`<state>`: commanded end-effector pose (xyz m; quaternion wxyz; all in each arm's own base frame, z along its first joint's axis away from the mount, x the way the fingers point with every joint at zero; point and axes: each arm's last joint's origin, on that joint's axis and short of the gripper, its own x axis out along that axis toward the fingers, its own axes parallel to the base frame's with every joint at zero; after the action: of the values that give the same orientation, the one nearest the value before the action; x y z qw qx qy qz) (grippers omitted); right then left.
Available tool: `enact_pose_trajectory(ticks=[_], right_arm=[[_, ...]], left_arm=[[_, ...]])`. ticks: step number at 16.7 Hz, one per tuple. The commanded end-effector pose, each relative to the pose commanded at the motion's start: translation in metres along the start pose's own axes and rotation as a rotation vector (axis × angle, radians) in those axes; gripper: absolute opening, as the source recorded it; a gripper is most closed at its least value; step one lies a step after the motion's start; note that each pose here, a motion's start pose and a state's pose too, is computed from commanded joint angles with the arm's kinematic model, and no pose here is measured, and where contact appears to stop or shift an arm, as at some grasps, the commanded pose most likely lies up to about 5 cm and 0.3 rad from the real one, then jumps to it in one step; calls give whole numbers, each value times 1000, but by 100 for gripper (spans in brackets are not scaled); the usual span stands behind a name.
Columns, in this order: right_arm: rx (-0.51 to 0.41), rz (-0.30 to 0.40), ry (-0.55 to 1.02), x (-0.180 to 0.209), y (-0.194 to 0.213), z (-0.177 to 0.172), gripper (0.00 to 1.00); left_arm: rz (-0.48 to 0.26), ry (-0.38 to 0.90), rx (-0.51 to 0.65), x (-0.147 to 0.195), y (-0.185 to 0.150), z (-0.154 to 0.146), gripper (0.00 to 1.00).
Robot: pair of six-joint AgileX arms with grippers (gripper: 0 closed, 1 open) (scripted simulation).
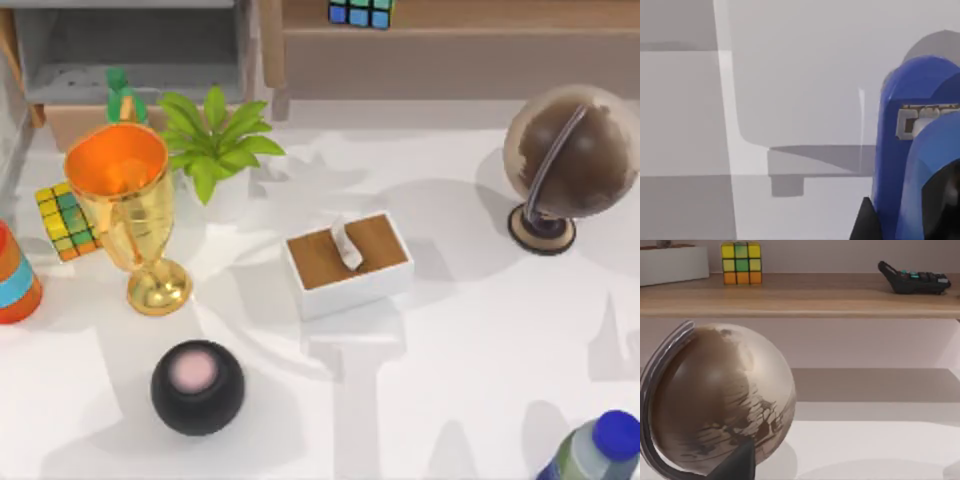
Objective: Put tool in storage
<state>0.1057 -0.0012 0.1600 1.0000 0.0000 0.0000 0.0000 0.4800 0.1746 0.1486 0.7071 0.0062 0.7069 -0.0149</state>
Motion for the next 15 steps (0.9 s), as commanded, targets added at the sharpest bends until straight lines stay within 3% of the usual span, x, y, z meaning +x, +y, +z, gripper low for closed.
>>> enact_pose_trajectory(ticks=[3, 15], right_arm=[[0, 0, 0, 0, 0, 0, 100], [0, 0, 0, 0, 0, 0, 100]], left_arm=[[0, 0, 0, 0, 0, 0, 0], [0, 0, 0, 0, 0, 0, 90]])
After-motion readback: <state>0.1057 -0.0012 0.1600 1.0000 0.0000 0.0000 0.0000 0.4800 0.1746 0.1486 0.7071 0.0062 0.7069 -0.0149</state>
